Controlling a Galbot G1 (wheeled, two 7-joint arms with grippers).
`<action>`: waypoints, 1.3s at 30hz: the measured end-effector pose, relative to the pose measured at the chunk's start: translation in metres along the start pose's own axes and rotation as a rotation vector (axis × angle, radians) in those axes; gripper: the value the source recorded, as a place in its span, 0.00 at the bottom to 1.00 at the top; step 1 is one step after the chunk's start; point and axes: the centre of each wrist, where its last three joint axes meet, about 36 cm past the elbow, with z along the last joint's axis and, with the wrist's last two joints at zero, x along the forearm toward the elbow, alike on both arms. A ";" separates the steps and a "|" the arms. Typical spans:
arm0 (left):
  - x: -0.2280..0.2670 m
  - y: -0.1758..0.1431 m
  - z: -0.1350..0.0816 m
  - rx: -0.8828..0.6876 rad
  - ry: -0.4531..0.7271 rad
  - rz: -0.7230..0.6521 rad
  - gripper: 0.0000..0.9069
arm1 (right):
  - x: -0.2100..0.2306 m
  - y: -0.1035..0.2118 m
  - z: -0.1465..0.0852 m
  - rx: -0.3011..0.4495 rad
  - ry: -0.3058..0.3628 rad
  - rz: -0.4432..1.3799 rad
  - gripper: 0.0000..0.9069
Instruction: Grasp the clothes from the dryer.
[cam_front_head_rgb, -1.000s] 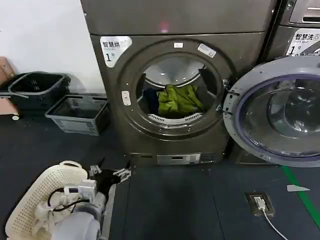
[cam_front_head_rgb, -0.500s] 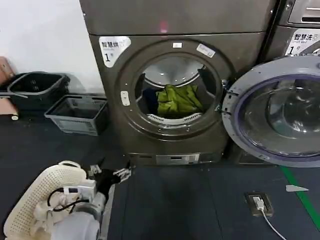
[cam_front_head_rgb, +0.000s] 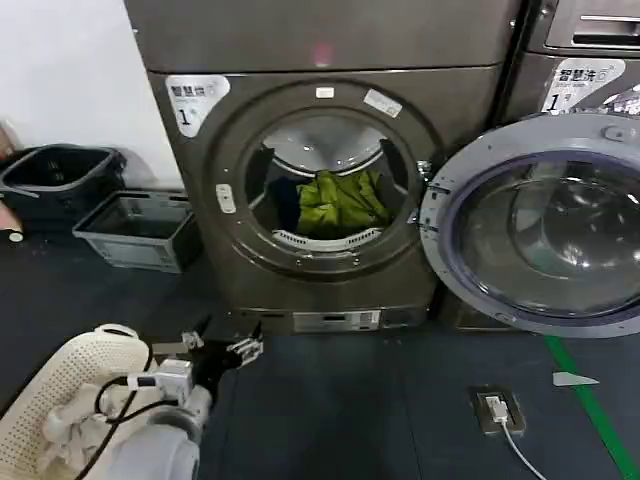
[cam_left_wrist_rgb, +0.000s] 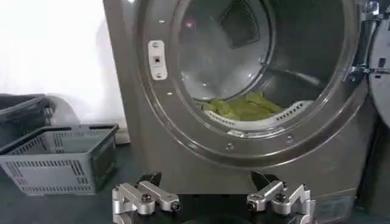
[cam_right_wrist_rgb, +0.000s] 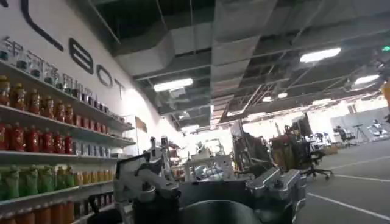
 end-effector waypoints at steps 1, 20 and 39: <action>0.000 0.000 0.000 0.000 0.000 0.000 1.00 | 0.000 0.000 0.000 -0.001 0.000 0.000 1.00; -0.010 0.001 0.003 0.001 0.014 -0.007 1.00 | 0.000 0.001 0.004 -0.013 0.007 0.004 1.00; -0.016 0.002 0.000 -0.021 0.004 -0.008 1.00 | 0.001 0.001 0.008 -0.007 0.012 0.005 1.00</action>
